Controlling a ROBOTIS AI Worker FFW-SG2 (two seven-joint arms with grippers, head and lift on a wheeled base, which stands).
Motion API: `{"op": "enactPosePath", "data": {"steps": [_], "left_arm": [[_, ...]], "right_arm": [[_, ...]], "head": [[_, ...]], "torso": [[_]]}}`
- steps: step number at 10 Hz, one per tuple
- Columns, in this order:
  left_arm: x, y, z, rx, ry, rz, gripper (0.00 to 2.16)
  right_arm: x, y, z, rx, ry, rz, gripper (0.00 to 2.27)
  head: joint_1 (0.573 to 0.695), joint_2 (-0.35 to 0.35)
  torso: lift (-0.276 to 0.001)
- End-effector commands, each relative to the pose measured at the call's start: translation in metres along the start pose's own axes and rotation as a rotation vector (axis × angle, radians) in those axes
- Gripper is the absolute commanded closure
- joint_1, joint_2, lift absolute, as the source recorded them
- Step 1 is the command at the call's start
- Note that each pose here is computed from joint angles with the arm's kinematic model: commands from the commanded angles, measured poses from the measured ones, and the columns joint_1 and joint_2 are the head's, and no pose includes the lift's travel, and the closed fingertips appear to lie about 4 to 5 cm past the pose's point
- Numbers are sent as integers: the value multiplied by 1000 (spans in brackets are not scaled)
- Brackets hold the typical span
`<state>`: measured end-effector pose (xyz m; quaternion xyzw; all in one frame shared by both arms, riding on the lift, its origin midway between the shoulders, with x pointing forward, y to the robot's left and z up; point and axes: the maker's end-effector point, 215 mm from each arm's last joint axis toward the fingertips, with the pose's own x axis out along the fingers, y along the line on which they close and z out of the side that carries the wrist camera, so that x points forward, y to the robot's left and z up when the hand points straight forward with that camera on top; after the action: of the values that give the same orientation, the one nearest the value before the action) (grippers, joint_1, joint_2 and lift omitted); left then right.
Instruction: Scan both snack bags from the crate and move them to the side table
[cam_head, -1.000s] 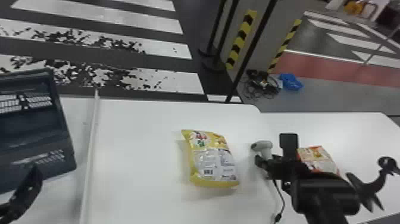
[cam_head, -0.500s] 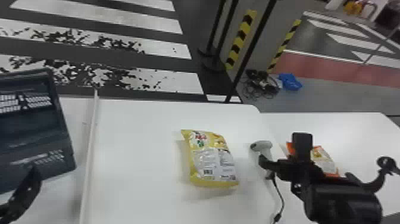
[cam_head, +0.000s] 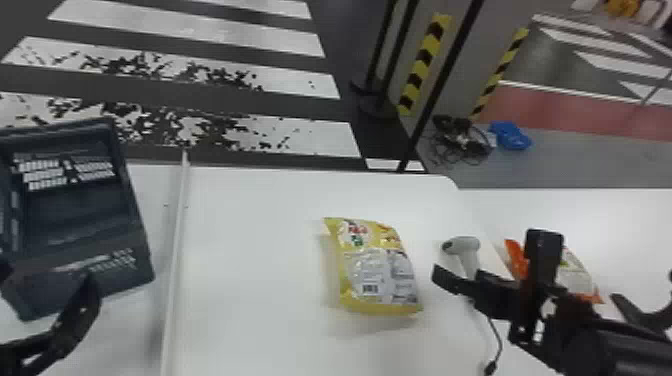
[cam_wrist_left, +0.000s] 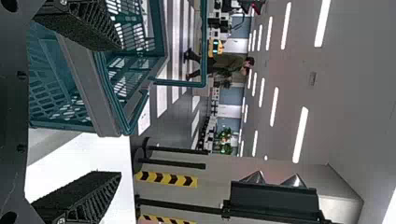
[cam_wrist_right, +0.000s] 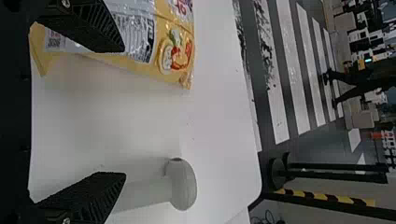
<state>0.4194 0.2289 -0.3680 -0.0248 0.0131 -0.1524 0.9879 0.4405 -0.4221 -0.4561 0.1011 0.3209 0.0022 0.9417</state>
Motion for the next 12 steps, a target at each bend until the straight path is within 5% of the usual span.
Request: {"op": "enactPosePath", "data": {"steps": [1, 5, 10, 12], "left_arm": [[0, 1, 0, 2, 0, 1, 36], [0, 0, -1, -1, 2, 0, 36], [0, 0, -2, -1, 3, 0, 36], [1, 1, -1, -2, 1, 1, 36]], "right_arm": [[0, 25, -8, 71, 22, 89, 43], [9, 62, -26, 143, 82, 211, 56], [37, 61, -58, 175, 190, 245, 100], [37, 56, -60, 165, 204, 251, 917]], "head": [[695, -264], [695, -183], [695, -153], [695, -155]], "torso": [[-99], [-99], [-99], [-99]]}}
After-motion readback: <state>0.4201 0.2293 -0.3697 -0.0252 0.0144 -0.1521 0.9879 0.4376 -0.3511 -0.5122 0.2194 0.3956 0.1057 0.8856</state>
